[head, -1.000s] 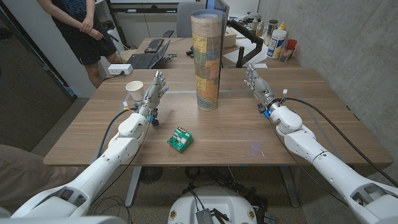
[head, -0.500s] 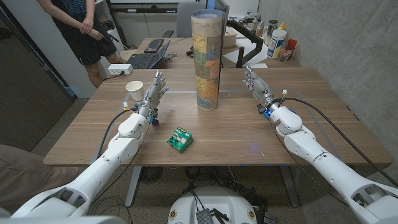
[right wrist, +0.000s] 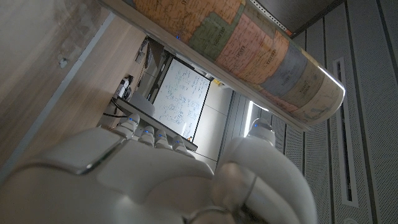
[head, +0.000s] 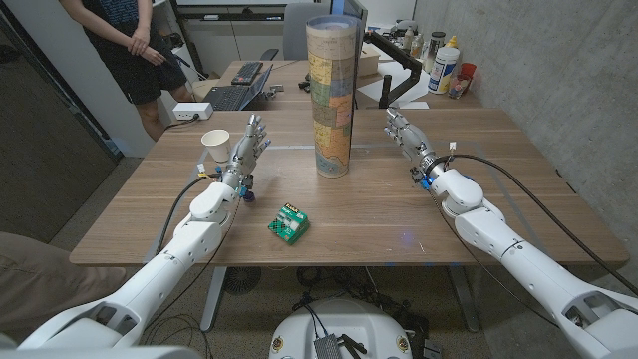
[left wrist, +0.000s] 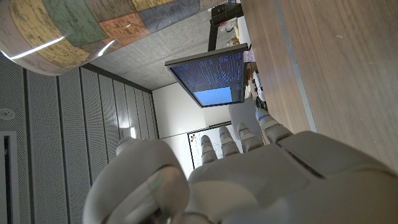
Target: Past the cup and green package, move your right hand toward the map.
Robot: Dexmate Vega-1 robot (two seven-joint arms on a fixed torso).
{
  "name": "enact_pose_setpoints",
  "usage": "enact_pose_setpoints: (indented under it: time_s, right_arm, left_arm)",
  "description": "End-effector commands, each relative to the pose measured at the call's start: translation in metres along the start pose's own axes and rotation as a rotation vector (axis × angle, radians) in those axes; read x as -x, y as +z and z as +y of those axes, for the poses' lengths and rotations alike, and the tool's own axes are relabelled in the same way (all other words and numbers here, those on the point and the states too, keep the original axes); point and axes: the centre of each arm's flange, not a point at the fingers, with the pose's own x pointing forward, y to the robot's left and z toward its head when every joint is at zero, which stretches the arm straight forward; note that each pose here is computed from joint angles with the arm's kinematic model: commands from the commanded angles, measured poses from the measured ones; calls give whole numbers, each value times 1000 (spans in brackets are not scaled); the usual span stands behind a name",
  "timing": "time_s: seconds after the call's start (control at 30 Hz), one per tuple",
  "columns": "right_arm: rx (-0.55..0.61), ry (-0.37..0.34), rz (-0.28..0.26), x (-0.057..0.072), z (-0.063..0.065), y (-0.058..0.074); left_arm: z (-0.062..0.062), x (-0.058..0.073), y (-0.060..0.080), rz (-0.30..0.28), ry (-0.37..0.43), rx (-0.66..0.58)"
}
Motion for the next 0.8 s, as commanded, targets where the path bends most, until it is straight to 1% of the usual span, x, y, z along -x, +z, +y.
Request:
enact_pose_setpoints:
  time_s: [0.03,0.23,0.8]
  right_arm:
    - [17,32,3,-11,5,0]
    - [19,46,1,-16,8,1]
    - [28,62,7,-19,13,3]
  left_arm:
    - [3,4,0,-1,6,0]
    - [4,5,1,-1,9,2]
    - [5,4,1,-6,5,5]
